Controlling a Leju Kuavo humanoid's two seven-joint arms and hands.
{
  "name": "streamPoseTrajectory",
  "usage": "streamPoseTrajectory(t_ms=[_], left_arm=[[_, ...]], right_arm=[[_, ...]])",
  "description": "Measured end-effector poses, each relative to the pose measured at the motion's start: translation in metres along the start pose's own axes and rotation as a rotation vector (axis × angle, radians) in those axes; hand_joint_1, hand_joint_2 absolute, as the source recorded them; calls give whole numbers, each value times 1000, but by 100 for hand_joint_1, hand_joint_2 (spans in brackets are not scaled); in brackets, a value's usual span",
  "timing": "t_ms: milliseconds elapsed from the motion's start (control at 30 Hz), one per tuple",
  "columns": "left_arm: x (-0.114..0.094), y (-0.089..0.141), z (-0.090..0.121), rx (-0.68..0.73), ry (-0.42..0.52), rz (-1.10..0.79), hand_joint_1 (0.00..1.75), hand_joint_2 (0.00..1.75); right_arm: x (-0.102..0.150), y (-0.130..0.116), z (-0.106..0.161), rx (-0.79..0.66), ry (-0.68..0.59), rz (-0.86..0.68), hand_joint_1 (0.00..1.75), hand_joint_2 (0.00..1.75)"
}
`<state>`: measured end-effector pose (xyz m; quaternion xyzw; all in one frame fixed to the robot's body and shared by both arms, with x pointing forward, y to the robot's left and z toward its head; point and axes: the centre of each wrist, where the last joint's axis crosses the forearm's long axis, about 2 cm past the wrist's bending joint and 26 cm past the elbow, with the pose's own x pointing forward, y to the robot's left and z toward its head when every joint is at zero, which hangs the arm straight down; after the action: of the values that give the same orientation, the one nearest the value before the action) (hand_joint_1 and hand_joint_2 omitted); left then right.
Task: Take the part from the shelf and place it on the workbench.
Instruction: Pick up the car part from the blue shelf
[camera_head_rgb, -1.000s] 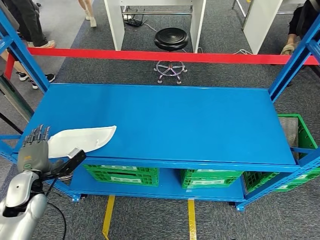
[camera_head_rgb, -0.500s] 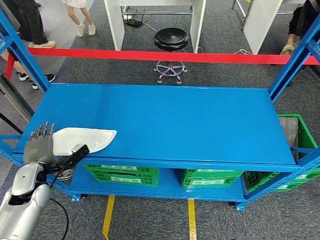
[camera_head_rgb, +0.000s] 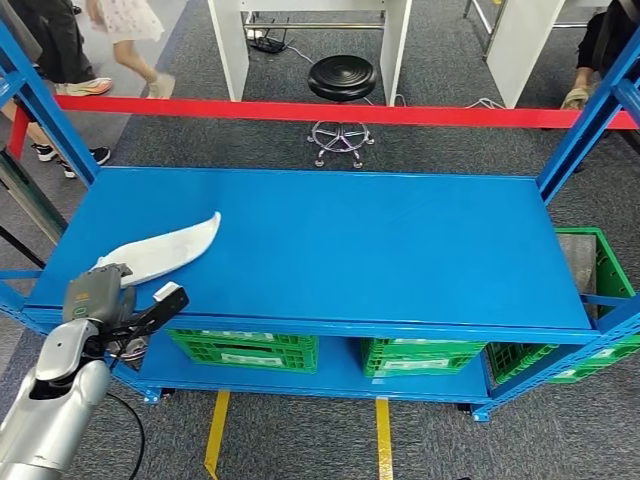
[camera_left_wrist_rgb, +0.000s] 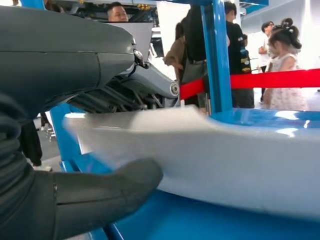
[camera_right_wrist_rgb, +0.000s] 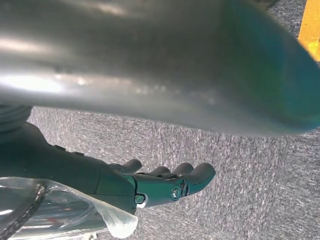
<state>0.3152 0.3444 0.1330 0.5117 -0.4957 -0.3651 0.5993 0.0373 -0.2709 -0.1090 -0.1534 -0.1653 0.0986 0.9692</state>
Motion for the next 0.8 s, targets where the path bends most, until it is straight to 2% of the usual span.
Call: streamPoseTrajectory(t_ms=[367,800], left_arm=[[2,-1,2,15,-55,36,175,175],[4,-1,17,100,-130,76,175,175]], right_arm=[[-1,-1,0,-1,-2,7,0,0],[-2,-1,0,-2,-5,3,0,0]])
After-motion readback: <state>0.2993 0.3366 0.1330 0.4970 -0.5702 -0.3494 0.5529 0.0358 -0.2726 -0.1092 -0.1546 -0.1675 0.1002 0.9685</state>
